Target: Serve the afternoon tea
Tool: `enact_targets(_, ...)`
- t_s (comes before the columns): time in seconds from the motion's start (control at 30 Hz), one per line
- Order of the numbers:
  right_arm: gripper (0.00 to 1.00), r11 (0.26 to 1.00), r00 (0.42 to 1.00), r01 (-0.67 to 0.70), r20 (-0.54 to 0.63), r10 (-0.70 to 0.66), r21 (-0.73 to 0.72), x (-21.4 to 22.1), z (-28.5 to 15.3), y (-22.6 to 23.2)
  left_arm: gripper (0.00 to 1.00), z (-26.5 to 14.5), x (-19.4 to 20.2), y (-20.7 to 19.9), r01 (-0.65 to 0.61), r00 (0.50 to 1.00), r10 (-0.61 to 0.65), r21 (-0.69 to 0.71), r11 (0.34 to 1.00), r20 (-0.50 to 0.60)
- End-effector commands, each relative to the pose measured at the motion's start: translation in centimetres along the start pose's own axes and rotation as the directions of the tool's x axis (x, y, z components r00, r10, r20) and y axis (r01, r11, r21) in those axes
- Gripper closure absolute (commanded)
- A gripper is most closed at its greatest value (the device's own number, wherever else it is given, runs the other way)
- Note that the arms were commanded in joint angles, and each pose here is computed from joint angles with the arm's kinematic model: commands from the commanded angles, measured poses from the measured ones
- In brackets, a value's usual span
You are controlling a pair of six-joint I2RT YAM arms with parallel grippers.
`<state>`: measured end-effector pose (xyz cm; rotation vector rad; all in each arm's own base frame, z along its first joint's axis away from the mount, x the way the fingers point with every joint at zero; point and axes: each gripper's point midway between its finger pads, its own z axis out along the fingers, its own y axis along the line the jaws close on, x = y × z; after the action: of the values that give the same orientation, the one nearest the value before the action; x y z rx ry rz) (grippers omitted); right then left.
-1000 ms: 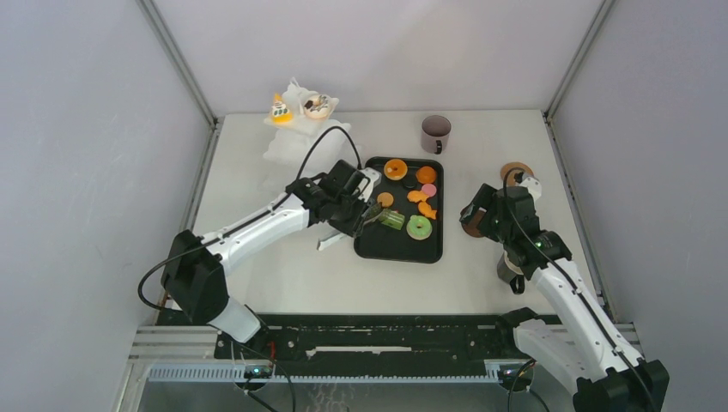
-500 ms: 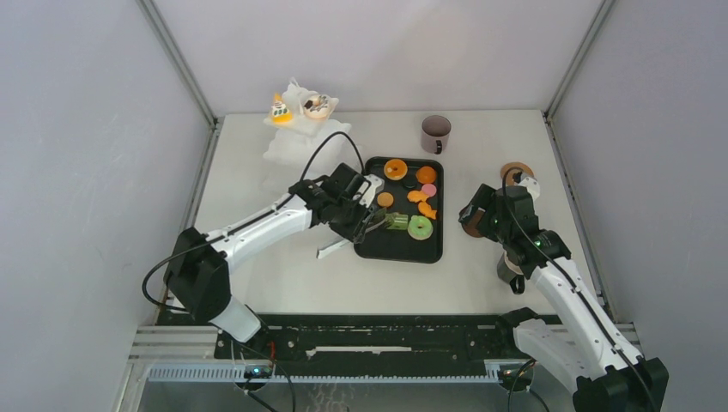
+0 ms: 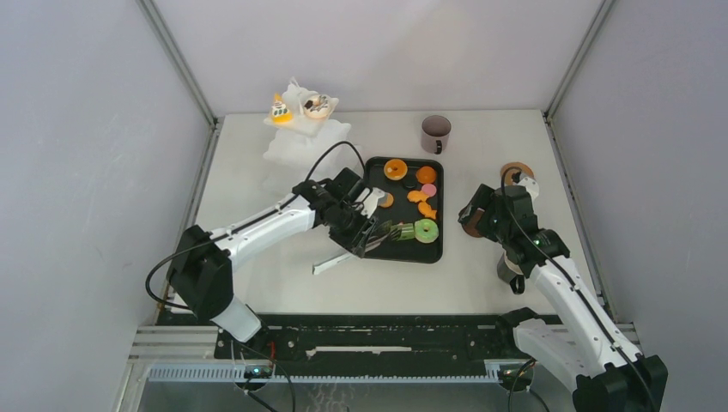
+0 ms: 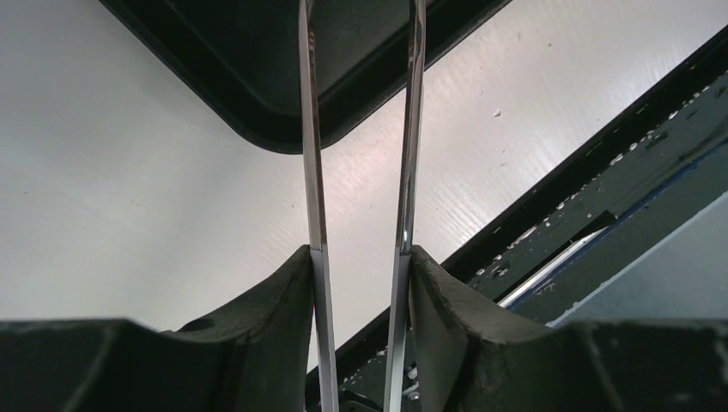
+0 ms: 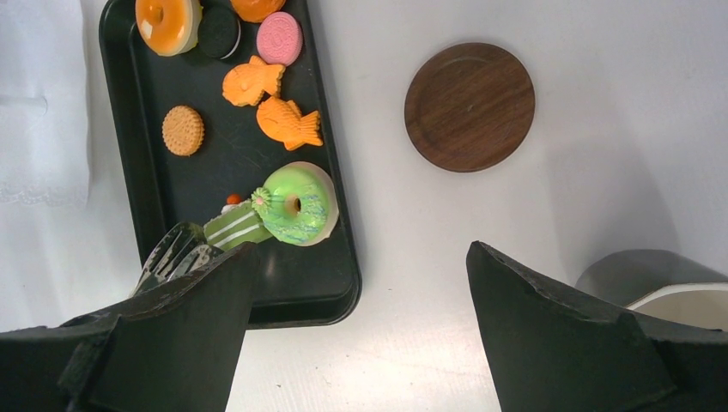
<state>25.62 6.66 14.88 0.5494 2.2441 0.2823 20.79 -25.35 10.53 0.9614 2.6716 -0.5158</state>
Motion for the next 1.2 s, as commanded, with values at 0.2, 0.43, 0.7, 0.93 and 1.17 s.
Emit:
enact_targets(0.2, 0.02, 1.000, 1.000, -0.002, 0.028, 0.002, -0.010, -0.8, -0.1, 0.5, 0.49, -3.2, -2.1, 0.3, -0.131, 0.988, 0.136, -0.064, 0.989, 0.072)
enact_targets(0.43, 0.02, 1.000, 0.999, -0.003, 0.032, 0.003, -0.012, -0.9, -0.1, 0.6, 0.48, -3.0, -3.1, 1.1, -0.185, 0.978, 0.193, -0.106, 0.977, 0.079)
enact_targets(0.7, 0.02, 1.000, 1.000, -0.004, 0.030, 0.004, -0.014, -0.8, -0.2, 0.6, 0.48, -2.3, -4.9, 1.0, -0.234, 0.966, 0.243, -0.105, 0.967, 0.088)
enact_targets(0.93, 0.02, 1.000, 0.999, -0.002, 0.033, 0.003, -0.009, -0.8, -0.3, 0.5, 0.48, -1.6, -6.1, 0.4, -0.276, 0.956, 0.281, -0.065, 0.959, 0.086)
enact_targets(1.17, 0.02, 1.000, 0.999, -0.005, 0.033, 0.005, -0.004, -0.8, -0.3, 0.4, 0.50, -1.4, -6.7, 0.1, -0.281, 0.955, 0.285, -0.058, 0.958, 0.077)
